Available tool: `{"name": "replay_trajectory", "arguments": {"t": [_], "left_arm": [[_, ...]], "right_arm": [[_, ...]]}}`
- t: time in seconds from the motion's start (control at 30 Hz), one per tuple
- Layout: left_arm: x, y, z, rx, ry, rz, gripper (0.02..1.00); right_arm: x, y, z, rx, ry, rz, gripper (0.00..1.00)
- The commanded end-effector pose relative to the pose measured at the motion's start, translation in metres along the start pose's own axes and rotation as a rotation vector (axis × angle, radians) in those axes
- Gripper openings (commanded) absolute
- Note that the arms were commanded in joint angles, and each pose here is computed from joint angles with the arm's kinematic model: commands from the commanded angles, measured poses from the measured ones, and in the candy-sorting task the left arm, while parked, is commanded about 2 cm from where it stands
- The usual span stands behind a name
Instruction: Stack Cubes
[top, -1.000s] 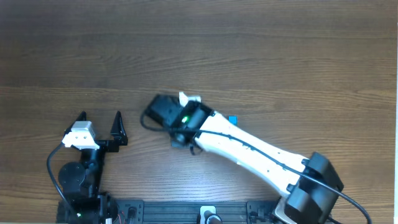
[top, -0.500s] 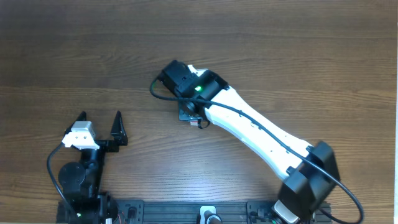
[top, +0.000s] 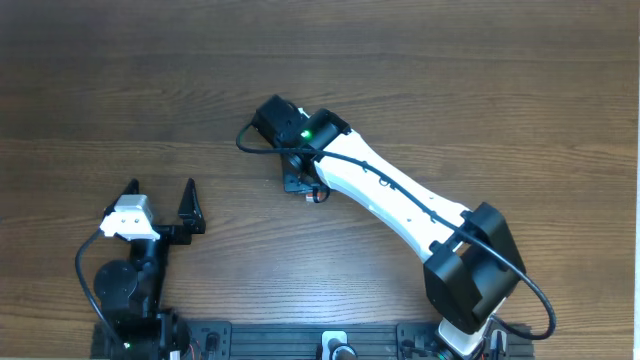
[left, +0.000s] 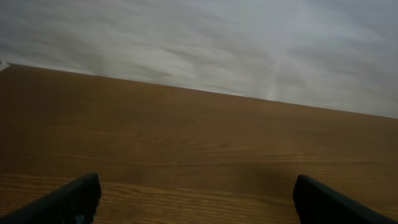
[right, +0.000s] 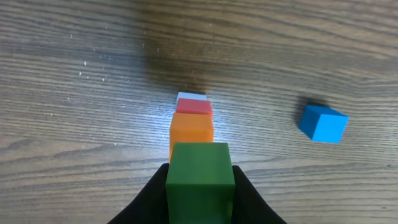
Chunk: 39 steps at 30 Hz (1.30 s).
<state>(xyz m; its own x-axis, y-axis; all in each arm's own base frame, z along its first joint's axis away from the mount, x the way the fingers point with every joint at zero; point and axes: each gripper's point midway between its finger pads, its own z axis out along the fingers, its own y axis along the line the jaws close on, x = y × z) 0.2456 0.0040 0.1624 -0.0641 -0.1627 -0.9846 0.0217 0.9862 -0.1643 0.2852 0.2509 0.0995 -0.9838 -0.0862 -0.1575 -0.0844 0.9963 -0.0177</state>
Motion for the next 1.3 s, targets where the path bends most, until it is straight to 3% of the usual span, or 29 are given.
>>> {"name": "replay_trajectory", "arguments": {"t": [0.03, 1.3], "left_arm": [[0.001, 0.000, 0.000, 0.003, -0.003, 0.018, 1.000], [0.001, 0.000, 0.000, 0.003, -0.003, 0.018, 1.000]], "right_arm": [[-0.004, 0.004, 0.003, -0.013, 0.008, 0.004, 0.141], [-0.002, 0.007, 0.017, -0.011, 0.034, 0.005, 0.183]]}}
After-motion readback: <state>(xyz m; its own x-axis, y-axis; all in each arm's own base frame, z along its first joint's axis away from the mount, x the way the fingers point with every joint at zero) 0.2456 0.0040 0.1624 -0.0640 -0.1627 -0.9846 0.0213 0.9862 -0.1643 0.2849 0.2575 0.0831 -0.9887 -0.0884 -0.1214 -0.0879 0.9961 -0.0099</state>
